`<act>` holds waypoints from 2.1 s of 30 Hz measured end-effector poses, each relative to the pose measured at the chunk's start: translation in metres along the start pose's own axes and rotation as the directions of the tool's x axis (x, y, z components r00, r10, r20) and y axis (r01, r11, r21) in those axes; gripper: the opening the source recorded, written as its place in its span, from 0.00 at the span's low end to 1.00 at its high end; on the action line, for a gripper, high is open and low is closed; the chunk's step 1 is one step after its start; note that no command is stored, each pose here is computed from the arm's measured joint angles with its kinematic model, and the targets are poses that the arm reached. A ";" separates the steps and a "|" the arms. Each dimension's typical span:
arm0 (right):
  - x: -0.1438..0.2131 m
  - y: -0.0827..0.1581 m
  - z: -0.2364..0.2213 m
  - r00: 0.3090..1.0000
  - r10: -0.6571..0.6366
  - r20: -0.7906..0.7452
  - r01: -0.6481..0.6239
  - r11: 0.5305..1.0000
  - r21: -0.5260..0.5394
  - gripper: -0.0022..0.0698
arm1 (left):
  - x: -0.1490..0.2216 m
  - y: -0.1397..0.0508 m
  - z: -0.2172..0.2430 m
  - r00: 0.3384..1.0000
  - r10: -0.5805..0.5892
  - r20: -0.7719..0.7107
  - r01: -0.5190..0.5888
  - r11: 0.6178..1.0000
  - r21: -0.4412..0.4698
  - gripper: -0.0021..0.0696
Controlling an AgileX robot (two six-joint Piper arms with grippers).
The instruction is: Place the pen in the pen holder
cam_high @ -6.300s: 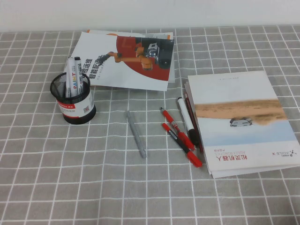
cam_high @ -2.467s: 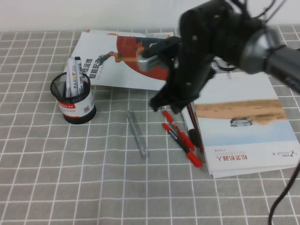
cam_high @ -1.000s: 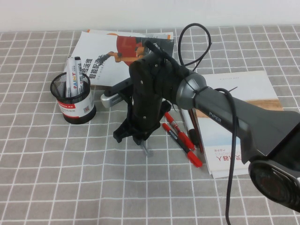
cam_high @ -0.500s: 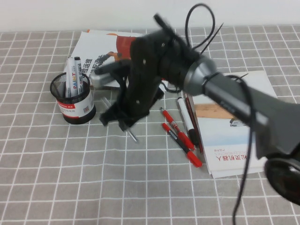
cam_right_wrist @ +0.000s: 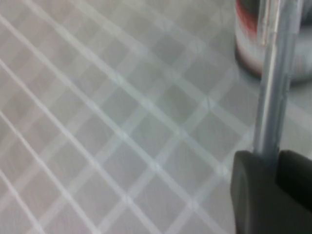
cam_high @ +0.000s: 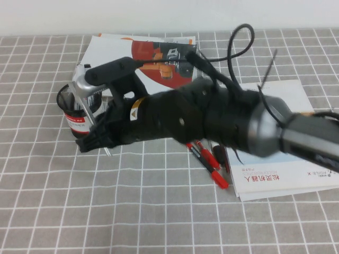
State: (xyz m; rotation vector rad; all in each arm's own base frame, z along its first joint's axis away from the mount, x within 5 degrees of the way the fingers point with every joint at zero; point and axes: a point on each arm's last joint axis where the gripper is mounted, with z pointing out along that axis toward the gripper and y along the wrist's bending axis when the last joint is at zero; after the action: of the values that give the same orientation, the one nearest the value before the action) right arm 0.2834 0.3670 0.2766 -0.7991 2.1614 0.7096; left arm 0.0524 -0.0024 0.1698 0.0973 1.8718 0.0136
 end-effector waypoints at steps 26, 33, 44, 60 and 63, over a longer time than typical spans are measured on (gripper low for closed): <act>-0.040 -0.029 0.098 0.661 -0.152 0.735 0.097 0.988 0.118 0.08 | 0.000 0.000 0.000 1.000 0.000 0.000 0.000 1.000 0.000 0.02; -0.038 -0.046 0.128 0.720 -0.109 0.685 0.052 0.993 0.104 0.25 | 0.000 0.000 0.000 1.000 0.000 0.000 0.000 1.000 0.000 0.02; -0.045 -0.039 0.118 0.810 -0.093 0.579 0.058 0.995 0.079 0.40 | 0.000 0.000 0.000 1.000 0.000 0.000 0.000 1.000 0.000 0.02; -0.037 -0.012 -0.048 0.907 -0.067 0.415 0.051 0.998 0.049 0.01 | 0.000 0.000 0.000 1.000 0.000 0.000 0.000 1.000 0.000 0.02; -0.024 -0.009 -0.087 0.913 -0.077 0.401 0.061 0.997 0.052 0.01 | 0.000 0.000 0.000 1.000 0.000 0.000 0.000 1.000 0.000 0.02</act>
State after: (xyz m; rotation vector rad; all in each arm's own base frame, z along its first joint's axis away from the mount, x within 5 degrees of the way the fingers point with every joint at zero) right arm 0.2661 0.3093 0.3445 -0.6396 1.7606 0.7230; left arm 0.0524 -0.0024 0.1698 0.0973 1.8718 0.0136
